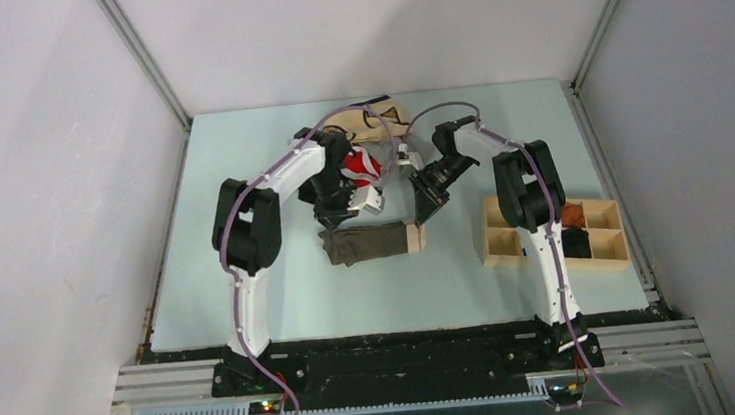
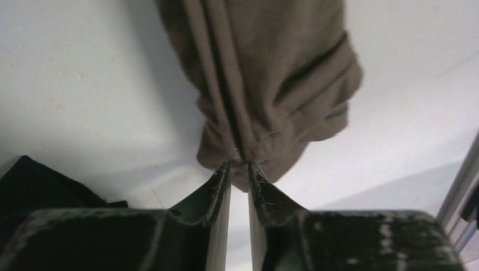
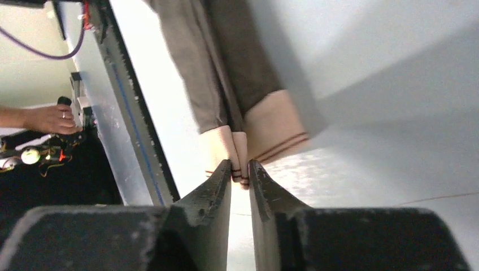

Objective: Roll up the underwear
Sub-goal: Fold the underwear at the center of the board.

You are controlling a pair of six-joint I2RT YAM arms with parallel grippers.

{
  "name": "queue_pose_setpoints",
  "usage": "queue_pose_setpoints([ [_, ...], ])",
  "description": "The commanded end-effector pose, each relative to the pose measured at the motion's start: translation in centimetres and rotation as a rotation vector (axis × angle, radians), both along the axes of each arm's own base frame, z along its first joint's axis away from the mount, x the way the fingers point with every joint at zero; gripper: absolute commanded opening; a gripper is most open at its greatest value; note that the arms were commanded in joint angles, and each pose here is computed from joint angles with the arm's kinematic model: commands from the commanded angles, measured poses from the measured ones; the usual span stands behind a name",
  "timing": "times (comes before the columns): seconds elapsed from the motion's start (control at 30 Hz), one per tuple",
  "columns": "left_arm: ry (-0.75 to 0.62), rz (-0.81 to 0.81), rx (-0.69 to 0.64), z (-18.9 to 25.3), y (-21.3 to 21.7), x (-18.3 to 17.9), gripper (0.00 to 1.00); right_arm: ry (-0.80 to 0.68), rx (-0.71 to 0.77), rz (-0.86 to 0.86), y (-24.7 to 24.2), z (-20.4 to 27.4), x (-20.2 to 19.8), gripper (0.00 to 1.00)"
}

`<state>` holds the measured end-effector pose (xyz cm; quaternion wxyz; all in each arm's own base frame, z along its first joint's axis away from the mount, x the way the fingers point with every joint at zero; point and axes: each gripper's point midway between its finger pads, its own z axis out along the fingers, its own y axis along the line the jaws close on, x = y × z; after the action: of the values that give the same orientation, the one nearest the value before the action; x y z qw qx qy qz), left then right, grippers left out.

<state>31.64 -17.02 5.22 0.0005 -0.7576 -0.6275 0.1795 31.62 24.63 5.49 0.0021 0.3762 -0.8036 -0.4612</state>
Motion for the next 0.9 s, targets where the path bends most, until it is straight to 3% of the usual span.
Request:
queue_pose_setpoints([
  [0.0, -0.142, 0.091, 0.029, 0.5, 0.6, 3.7, 0.26, -0.014, -0.058, -0.064, -0.2, -0.5, 2.4, 0.29],
  [0.2, -0.311, 0.216, -0.053, 2.0, 0.1, 6.1, 0.33, -0.064, -0.020, -0.127, 0.1, 2.8, 3.4, 0.54],
  [0.37, -0.343, 0.320, -0.101, 4.6, -0.1, 5.3, 0.38, -0.130, -0.024, -0.169, -1.1, 5.4, 3.1, 0.63],
  [0.47, -0.368, 0.518, -0.165, 5.9, -0.6, 5.1, 0.43, -0.134, -0.072, -0.250, -2.5, 4.5, 2.0, 0.69],
  [0.5, -0.394, 0.579, -0.199, 7.2, -0.7, 5.2, 0.44, -0.207, -0.061, -0.296, -2.6, 5.5, 3.0, 0.72],
  [0.57, -0.384, 0.800, -0.261, 8.4, -0.9, 5.4, 0.47, -0.214, -0.071, -0.348, -3.2, 4.6, 2.4, 0.79],
  [0.6, -0.333, 0.954, -0.291, 8.3, -1.0, 5.3, 0.48, -0.204, -0.081, -0.360, -3.3, 3.9, 2.1, 0.80],
  [0.7, -0.153, 1.198, -0.393, 8.6, -2.0, 4.0, 0.55, -0.117, -0.086, -0.395, -2.8, 3.0, 1.9, 0.81],
  [0.87, -0.033, 1.240, -0.365, 4.7, -2.0, 1.5, 0.58, -0.118, -0.084, -0.314, -1.2, 1.7, 1.0, 0.81],
])
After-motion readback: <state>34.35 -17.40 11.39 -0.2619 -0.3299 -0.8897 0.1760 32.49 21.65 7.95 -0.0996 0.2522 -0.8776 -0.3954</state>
